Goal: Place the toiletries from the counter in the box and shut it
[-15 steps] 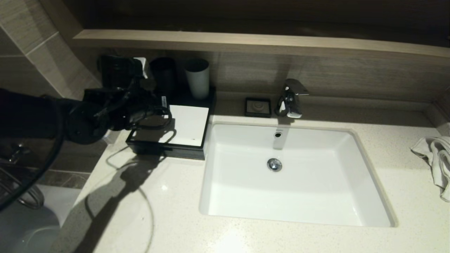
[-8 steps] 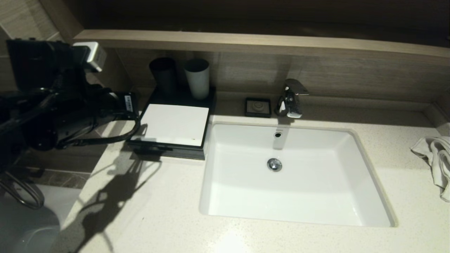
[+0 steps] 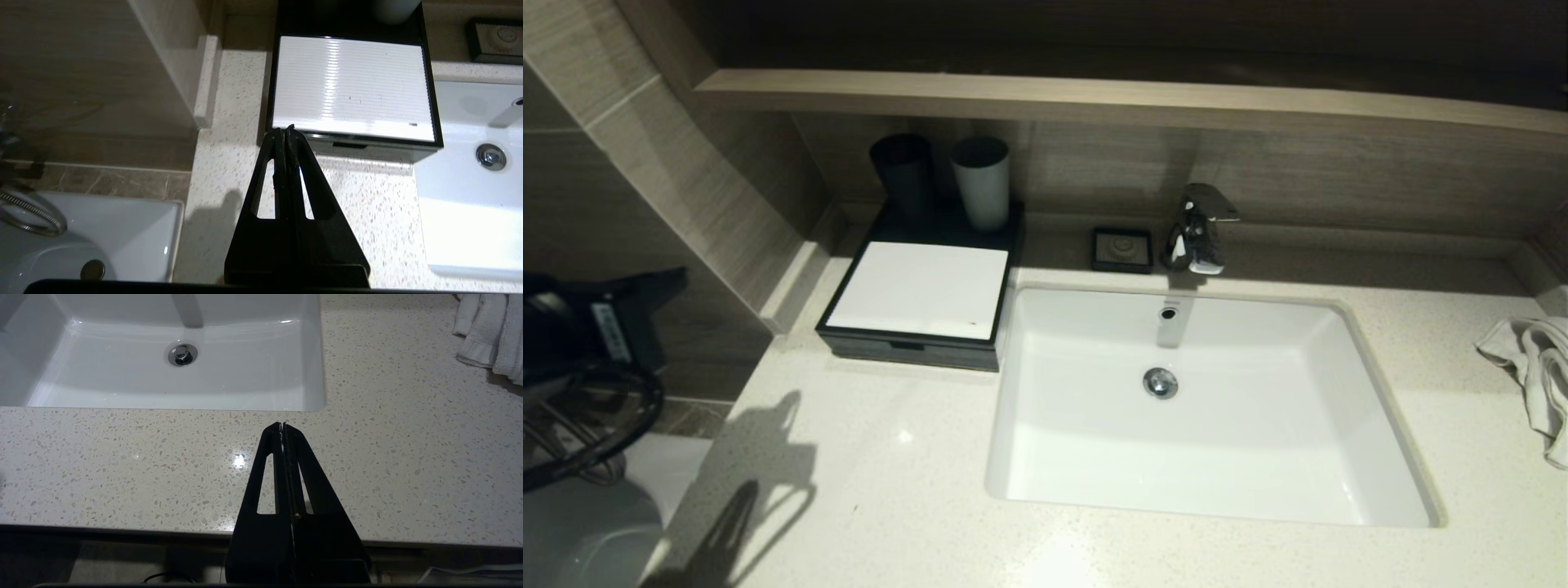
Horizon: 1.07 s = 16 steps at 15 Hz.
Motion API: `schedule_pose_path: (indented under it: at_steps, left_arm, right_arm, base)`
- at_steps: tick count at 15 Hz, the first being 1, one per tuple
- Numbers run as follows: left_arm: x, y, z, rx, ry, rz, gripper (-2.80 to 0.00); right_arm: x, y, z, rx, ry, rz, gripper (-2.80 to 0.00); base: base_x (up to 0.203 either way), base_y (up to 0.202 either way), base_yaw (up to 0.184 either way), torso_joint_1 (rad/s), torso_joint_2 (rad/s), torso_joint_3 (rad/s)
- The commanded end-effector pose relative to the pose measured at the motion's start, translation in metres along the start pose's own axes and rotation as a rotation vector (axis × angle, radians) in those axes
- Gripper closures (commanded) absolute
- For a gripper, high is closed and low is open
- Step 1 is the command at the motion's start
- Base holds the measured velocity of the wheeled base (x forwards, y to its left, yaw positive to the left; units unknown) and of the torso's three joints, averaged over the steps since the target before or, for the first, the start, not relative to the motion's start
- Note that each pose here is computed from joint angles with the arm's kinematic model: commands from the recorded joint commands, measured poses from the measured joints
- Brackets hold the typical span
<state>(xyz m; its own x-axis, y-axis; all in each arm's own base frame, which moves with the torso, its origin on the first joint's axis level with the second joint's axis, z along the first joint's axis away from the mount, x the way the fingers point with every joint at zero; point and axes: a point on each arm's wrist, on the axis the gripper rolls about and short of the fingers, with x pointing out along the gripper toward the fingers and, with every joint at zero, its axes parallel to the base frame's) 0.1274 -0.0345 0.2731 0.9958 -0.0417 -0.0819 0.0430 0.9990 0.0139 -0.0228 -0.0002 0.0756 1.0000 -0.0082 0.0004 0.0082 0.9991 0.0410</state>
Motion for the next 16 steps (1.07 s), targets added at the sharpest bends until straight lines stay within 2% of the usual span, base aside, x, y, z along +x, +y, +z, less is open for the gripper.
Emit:
schedule_pose_path:
  at_steps: [1, 5, 8, 10, 14, 16]
  left_arm:
    - [-0.063, 0.017, -0.002, -0.024, -0.090, 0.005, 0.00]
    - [-0.126, 0.035, -0.029, -0.028, -0.103, 0.036, 0.00]
    - [-0.150, 0.039, -0.055, -0.012, -0.111, 0.054, 0.00]
    - [-0.161, 0.041, -0.069, 0.020, -0.063, 0.072, 0.00]
    - [-0.173, 0.035, -0.075, 0.008, -0.069, 0.214, 0.00]
    - [-0.176, 0.031, -0.085, 0.013, -0.072, 0.156, 0.00]
  right_arm:
    - [0.000, 0.000, 0.000, 0.000, 0.000, -0.001, 0.00]
    - [0.000, 0.000, 0.000, 0.000, 0.000, 0.001, 0.00]
    - [0.000, 0.000, 0.000, 0.000, 0.000, 0.000, 0.00]
    - [0.000, 0.000, 0.000, 0.000, 0.000, -0.001, 0.00]
    - [0.000, 0.000, 0.000, 0.000, 0.000, 0.001, 0.00]
    - [0.000, 0.000, 0.000, 0.000, 0.000, 0.000, 0.00]
  base:
    - [0.000, 0.000, 0.000, 0.000, 0.00, 0.000]
    - [0.000, 0.000, 0.000, 0.000, 0.00, 0.000]
    - [0.000, 0.000, 0.000, 0.000, 0.00, 0.000]
    - [0.000, 0.000, 0.000, 0.000, 0.00, 0.000]
    - [0.000, 0.000, 0.000, 0.000, 0.00, 0.000]
    - [0.000, 0.000, 0.000, 0.000, 0.00, 0.000]
